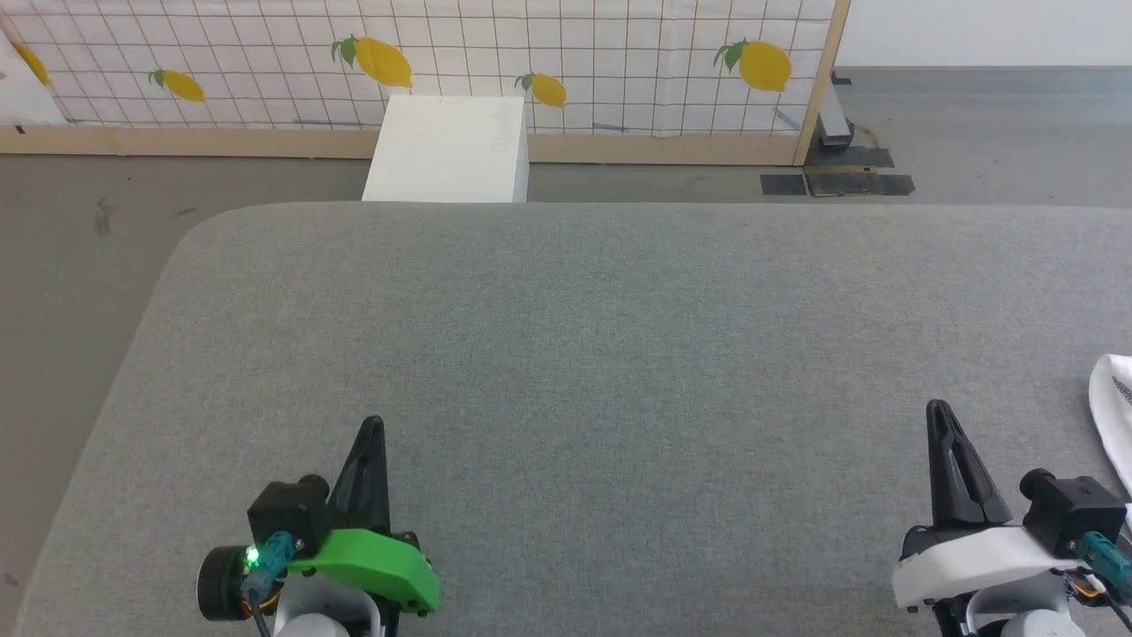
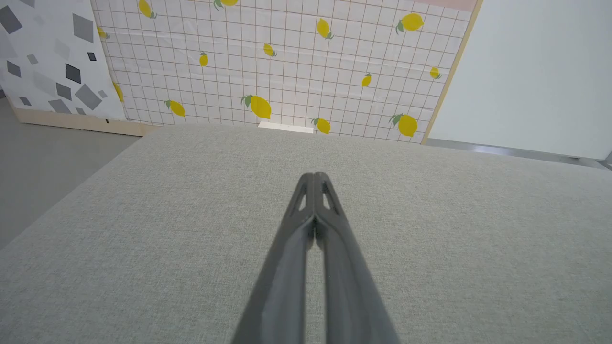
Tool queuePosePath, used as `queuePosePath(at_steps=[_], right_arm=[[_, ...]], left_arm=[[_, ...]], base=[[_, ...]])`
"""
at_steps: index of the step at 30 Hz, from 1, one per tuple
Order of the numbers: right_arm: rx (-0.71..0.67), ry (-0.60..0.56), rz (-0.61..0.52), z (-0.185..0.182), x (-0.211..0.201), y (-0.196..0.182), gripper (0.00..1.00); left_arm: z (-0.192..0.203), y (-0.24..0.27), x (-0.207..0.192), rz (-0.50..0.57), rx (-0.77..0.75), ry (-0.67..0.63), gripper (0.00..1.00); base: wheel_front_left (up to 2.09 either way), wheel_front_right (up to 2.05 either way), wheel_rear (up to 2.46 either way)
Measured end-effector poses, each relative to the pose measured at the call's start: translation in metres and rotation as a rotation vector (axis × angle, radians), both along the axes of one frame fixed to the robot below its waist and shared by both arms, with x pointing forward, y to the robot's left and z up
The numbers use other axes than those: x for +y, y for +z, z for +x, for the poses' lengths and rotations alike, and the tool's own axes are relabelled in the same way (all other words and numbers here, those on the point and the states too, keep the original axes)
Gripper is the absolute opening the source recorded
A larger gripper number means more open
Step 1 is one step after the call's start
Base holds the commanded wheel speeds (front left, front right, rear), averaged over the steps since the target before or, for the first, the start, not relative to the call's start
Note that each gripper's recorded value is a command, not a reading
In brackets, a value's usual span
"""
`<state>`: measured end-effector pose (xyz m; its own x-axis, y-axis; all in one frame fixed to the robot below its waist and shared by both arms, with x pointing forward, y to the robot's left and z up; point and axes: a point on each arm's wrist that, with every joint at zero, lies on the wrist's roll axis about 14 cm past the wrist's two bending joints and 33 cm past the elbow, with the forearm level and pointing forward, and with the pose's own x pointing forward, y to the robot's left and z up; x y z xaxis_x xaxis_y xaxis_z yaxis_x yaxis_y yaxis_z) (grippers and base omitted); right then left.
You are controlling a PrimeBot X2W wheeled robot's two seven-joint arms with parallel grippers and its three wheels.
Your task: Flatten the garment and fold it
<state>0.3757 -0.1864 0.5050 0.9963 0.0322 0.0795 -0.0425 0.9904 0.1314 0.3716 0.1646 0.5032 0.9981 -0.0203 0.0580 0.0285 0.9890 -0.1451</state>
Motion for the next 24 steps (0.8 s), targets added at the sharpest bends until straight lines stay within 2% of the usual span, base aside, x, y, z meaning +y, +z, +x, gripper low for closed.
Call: queuePosePath(at_steps=[24], right_arm=[[0.014,0.020,-0.030,0.0003,0.0051,0.0039,0.00]], left_arm=[[0.0032,0.0076,0.0009,0.024,0.002,-0.003,0.00]], base=[[0.00,0.00,0.00]])
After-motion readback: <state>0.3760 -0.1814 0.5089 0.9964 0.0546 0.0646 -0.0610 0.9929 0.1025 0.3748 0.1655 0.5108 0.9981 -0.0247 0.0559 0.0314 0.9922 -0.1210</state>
